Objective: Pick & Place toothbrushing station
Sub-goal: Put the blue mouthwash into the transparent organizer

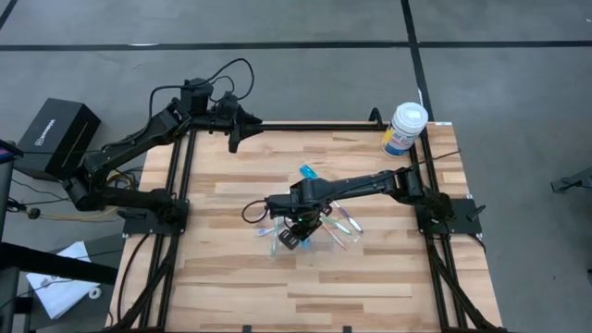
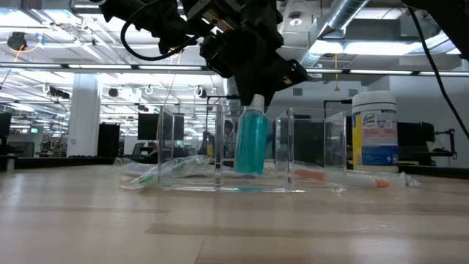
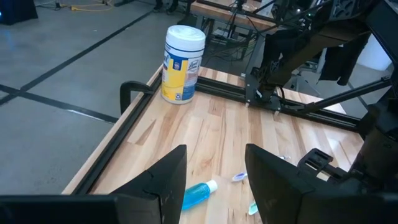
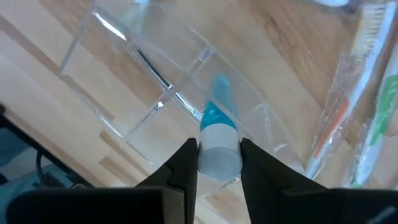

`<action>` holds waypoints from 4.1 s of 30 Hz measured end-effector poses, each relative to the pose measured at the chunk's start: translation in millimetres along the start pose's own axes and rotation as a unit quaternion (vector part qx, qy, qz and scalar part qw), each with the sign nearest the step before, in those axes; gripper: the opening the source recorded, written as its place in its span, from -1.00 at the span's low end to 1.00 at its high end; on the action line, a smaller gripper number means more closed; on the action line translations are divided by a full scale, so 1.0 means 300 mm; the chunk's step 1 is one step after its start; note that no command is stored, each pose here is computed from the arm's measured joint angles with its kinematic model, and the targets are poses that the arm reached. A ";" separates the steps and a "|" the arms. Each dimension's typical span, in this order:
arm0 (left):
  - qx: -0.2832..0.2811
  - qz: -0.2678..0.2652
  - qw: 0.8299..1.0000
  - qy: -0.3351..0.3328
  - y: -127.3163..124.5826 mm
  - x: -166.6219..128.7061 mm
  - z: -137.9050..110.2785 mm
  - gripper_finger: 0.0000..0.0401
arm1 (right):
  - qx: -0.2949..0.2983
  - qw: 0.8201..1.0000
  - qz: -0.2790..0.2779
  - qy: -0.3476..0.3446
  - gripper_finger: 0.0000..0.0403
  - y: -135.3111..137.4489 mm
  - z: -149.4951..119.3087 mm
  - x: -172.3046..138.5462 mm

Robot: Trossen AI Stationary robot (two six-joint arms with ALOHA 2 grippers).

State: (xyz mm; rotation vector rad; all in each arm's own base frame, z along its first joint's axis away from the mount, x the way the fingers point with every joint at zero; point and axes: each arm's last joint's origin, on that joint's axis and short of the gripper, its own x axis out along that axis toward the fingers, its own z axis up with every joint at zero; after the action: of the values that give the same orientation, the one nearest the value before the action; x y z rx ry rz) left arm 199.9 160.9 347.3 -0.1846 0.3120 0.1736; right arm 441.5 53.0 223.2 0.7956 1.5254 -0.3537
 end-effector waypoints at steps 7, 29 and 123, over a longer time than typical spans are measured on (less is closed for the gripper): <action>0.001 0.000 1.000 -0.002 0.000 0.000 0.002 -0.21 | 0.008 1.000 -0.007 -0.011 -0.59 -0.002 0.004 0.000; 0.007 0.000 1.000 -0.005 0.000 0.000 0.004 -0.21 | 0.010 1.000 -0.005 -0.018 -0.54 -0.007 0.015 -0.004; 0.204 0.029 0.934 0.293 -0.152 0.501 -0.176 -0.21 | -0.155 0.862 -0.052 -0.479 -0.16 -0.575 -0.165 -1.067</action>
State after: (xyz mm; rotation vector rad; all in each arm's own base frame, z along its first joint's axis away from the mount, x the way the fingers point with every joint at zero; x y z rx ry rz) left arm 334.4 126.9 256.9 0.1937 0.9396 0.1044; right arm 271.4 -122.8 496.8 0.1908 0.6431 -0.4746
